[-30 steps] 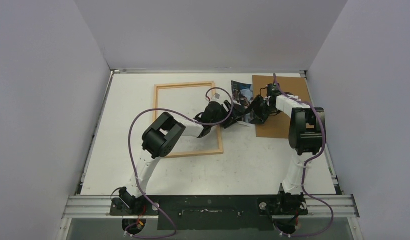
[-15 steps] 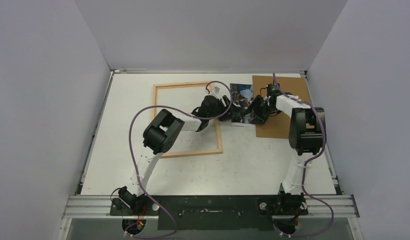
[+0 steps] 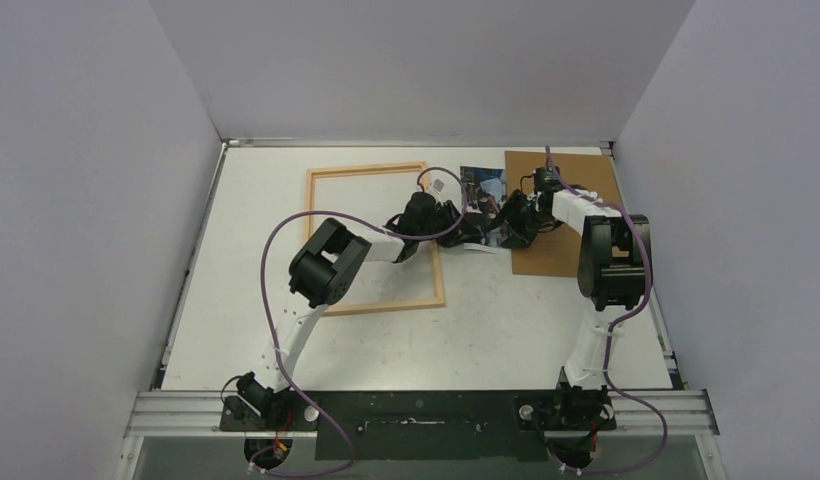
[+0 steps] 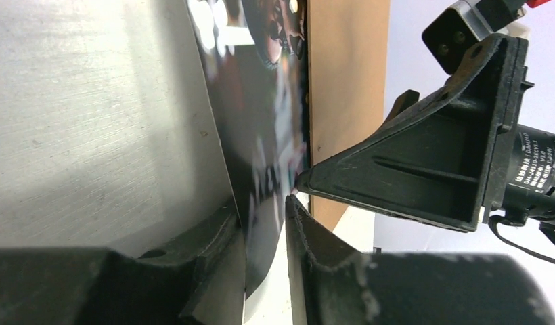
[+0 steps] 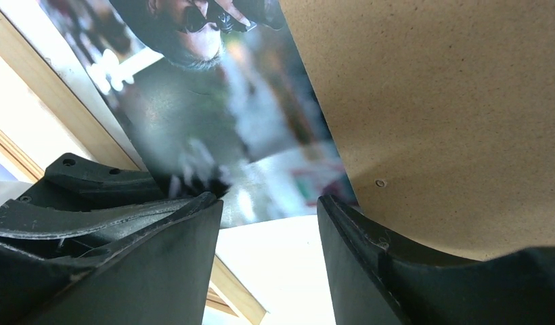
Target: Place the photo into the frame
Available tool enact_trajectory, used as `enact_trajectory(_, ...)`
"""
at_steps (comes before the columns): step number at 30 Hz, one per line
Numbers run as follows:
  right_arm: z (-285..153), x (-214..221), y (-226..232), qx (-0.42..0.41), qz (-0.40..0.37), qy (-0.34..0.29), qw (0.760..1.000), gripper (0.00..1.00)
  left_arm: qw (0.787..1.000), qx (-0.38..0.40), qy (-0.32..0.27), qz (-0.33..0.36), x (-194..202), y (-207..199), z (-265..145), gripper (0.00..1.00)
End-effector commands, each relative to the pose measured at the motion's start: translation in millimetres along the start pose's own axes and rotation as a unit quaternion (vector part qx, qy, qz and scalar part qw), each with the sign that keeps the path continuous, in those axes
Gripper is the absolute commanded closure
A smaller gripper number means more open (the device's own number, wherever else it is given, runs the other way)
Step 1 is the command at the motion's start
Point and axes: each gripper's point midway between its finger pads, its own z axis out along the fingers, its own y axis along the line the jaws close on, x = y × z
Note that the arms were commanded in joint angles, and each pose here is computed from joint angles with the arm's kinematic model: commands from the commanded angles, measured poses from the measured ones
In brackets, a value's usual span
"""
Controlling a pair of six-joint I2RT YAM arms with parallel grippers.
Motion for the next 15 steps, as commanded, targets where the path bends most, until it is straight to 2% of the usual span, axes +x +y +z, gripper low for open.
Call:
enact_trajectory(1,10,6,-70,0.129,-0.006,0.002,0.992,0.43,0.999,0.023,-0.001,0.031,-12,-37,-7,0.79)
enact_trajectory(6,-9,-8,-55,0.117,-0.031,-0.030,0.992,0.42,0.998,0.007,0.005,0.065,-21,-47,-15,1.00)
enact_trajectory(12,-36,-25,-19,0.061,-0.057,-0.080,0.993,0.41,0.992,-0.031,0.028,0.122,-35,-68,-35,1.00)
enact_trajectory(15,-54,-33,-5,0.044,-0.062,-0.108,0.991,0.41,0.989,-0.057,0.040,0.129,-49,-80,-54,1.00)
